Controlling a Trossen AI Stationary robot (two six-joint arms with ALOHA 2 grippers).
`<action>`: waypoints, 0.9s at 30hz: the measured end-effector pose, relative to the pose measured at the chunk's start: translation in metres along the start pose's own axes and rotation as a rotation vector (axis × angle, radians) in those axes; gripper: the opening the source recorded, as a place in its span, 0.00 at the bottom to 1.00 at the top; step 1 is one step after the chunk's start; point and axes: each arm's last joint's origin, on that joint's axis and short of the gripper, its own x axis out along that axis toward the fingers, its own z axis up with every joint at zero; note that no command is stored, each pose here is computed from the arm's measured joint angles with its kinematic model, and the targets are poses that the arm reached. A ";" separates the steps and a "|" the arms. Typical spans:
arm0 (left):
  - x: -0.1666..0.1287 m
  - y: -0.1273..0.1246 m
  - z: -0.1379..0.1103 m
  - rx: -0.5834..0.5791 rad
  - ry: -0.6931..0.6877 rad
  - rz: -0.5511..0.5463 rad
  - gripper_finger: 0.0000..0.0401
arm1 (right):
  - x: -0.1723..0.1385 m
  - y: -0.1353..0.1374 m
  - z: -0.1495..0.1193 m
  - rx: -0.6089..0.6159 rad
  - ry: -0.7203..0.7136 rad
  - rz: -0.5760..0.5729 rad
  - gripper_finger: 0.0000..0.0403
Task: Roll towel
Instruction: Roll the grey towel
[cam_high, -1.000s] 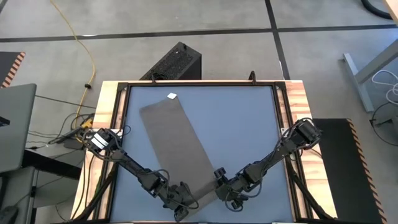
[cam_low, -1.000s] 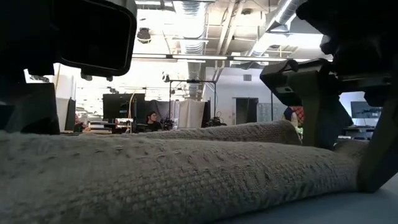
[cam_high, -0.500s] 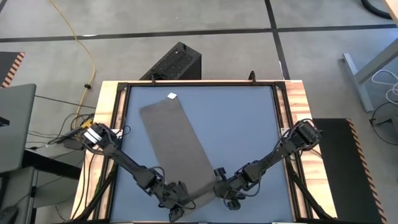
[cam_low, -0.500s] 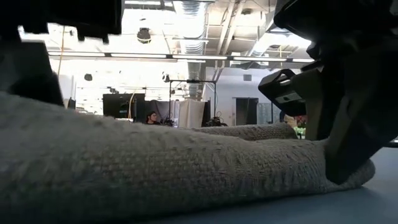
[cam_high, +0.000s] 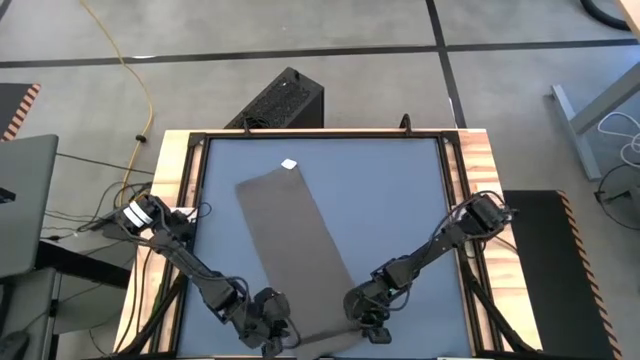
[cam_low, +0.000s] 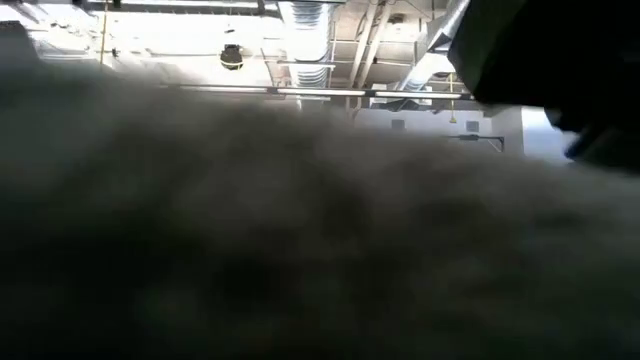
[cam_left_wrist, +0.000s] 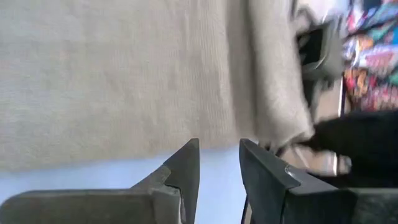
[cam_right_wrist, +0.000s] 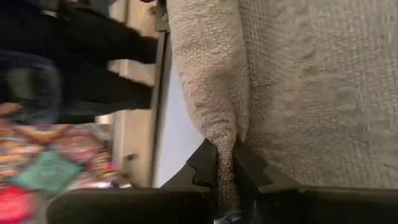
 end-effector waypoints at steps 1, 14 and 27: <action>0.000 -0.003 -0.001 0.029 -0.041 -0.008 0.25 | -0.001 -0.001 0.002 0.028 0.011 0.025 0.11; 0.016 -0.020 -0.007 0.345 -0.267 -0.078 0.29 | -0.019 -0.023 0.025 0.322 -0.001 0.093 0.12; 0.047 0.000 -0.025 0.205 -0.030 -0.035 0.41 | -0.027 -0.032 0.034 0.413 -0.037 0.126 0.12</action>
